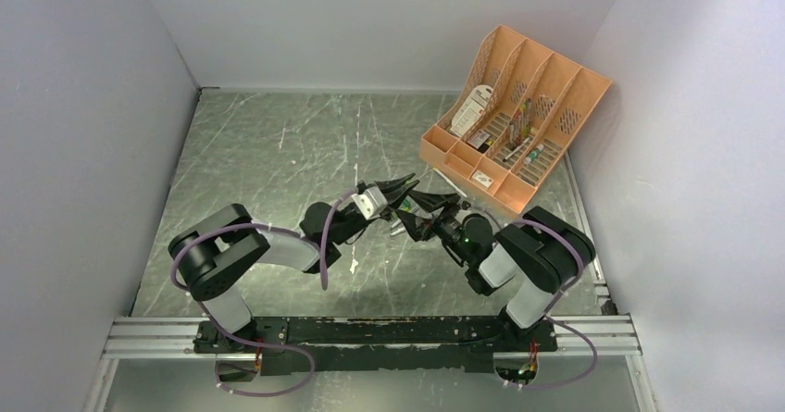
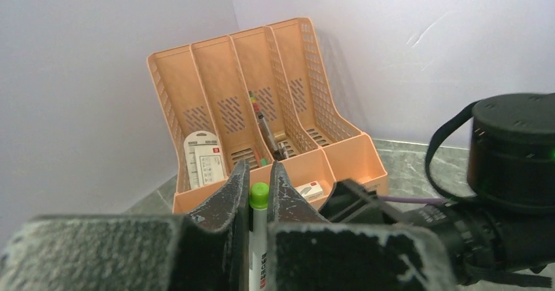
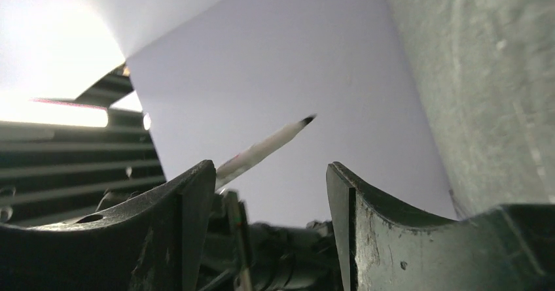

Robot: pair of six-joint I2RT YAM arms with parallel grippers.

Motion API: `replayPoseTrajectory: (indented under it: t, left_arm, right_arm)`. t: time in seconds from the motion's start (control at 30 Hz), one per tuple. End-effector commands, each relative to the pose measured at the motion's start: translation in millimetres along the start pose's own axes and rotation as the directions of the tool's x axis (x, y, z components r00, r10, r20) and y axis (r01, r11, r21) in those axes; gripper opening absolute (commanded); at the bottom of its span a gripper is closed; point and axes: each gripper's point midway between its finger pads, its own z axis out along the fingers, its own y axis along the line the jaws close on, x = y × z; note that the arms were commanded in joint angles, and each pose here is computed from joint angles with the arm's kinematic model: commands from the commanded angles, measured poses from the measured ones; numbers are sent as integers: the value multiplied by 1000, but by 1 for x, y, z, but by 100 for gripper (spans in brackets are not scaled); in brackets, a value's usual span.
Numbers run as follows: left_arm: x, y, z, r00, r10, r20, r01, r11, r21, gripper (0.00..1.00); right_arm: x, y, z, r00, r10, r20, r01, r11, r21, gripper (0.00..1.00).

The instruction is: Insert the pens into the pen caps

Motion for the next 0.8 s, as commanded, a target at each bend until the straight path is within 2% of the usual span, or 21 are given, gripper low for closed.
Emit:
replayPoseTrajectory:
  t: [0.0, 0.2, 0.43, 0.53, 0.6, 0.77]
  left_arm:
    - [-83, -7, 2, 951, 41, 307, -50, 999, 20, 7]
    - [-82, -25, -6, 953, 16, 301, -45, 995, 88, 7]
    - [-71, -29, -12, 960, 47, 275, -77, 992, 98, 7]
    - [-69, -27, -11, 959, 74, 273, -101, 991, 88, 7]
    - [-65, -28, -10, 959, 95, 269, -123, 988, 89, 7]
    - [-53, -32, -9, 958, 134, 254, -165, 981, 105, 7]
  right_arm:
    - [16, 50, -5, 989, 121, -90, -137, 969, -203, 61]
    - [17, 56, 2, 988, 118, -103, -138, 965, -221, 59]
    - [30, 73, 5, 983, 99, -156, -138, 955, -262, 57]
    - [31, 74, 3, 982, 100, -161, -141, 954, -263, 46]
    - [32, 75, 2, 980, 108, -166, -150, 953, -264, 42]
    - [37, 83, -1, 977, 105, -186, -155, 947, -281, 44]
